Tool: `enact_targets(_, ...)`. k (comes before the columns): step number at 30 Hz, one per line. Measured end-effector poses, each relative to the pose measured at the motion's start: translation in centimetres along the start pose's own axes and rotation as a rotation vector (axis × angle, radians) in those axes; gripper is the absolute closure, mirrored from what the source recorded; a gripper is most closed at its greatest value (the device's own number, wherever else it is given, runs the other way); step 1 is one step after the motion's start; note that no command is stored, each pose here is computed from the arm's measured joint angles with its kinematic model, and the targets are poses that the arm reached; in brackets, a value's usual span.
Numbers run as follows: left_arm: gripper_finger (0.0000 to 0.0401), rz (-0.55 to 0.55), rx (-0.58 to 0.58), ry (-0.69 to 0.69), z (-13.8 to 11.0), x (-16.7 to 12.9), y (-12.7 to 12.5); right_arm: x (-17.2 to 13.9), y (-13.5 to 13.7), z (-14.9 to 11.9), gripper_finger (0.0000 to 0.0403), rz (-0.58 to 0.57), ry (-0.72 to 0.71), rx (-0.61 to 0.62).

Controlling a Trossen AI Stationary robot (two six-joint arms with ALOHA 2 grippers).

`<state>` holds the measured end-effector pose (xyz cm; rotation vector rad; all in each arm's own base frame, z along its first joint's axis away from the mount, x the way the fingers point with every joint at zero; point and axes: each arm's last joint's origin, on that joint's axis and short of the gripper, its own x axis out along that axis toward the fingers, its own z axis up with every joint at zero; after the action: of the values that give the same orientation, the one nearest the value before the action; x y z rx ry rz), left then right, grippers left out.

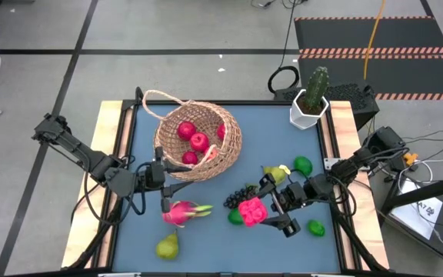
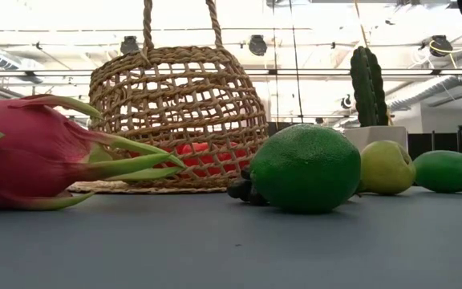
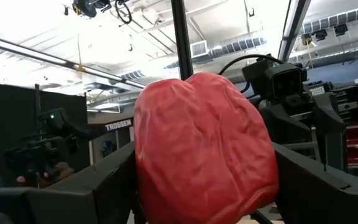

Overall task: Build produce basket
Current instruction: Put the red bell pepper into the basket

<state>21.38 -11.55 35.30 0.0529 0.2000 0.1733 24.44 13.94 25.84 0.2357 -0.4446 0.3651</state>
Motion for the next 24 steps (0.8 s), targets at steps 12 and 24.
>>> enact_targets(12, 0.0231, 0.000, 0.002, 0.000, 0.0, 0.0, 0.0, 0.0, 0.0, -0.4, 0.0103, -0.002, 0.044, -0.079)
enact_targets(24, 0.0231, 0.000, -0.023, 0.000, 0.0, 0.0, 0.0, -0.1, -0.1, -1.5, 0.0103, 0.018, 0.153, -0.407)
